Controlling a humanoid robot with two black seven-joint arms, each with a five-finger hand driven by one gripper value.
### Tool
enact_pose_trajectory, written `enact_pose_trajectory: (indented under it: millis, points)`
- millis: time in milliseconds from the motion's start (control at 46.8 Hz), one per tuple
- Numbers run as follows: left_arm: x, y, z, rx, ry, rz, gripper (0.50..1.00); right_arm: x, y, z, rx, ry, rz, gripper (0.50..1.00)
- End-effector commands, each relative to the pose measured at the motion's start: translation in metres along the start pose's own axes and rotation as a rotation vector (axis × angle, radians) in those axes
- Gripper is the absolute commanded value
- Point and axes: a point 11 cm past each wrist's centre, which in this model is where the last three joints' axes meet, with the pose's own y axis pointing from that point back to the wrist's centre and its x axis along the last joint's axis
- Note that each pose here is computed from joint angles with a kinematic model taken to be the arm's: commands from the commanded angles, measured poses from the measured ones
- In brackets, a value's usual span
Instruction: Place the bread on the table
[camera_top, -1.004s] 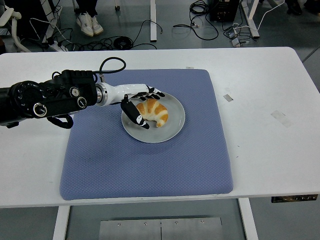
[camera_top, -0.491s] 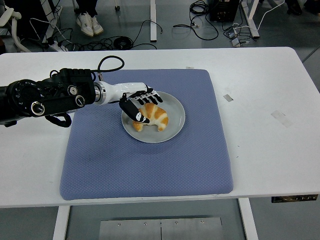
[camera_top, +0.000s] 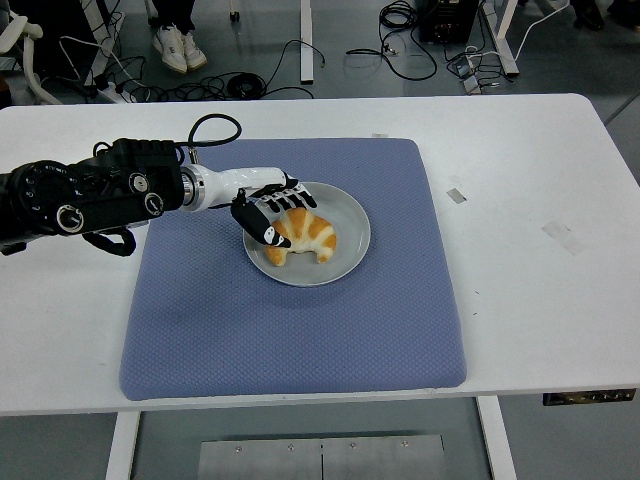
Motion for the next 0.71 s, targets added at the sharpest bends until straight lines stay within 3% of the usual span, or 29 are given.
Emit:
enact_pose_trajectory:
  millis: [0, 321, 684]
  points:
    - [0.0, 0.0, 0.0, -0.001, -0.002, 0.0, 0.778, 0.0, 0.0, 0.0, 0.0, 0.0, 0.0, 1.0]
    - [0.0, 0.001, 0.0, 0.001, -0.005, -0.007, 0.69, 0.0, 0.0, 0.0, 0.0, 0.0, 0.0, 1.0]
    - [0.01, 0.006, 0.005, -0.028, -0.006, 0.002, 0.664, 0.0, 0.0, 0.0, 0.0, 0.0, 0.0, 1.0]
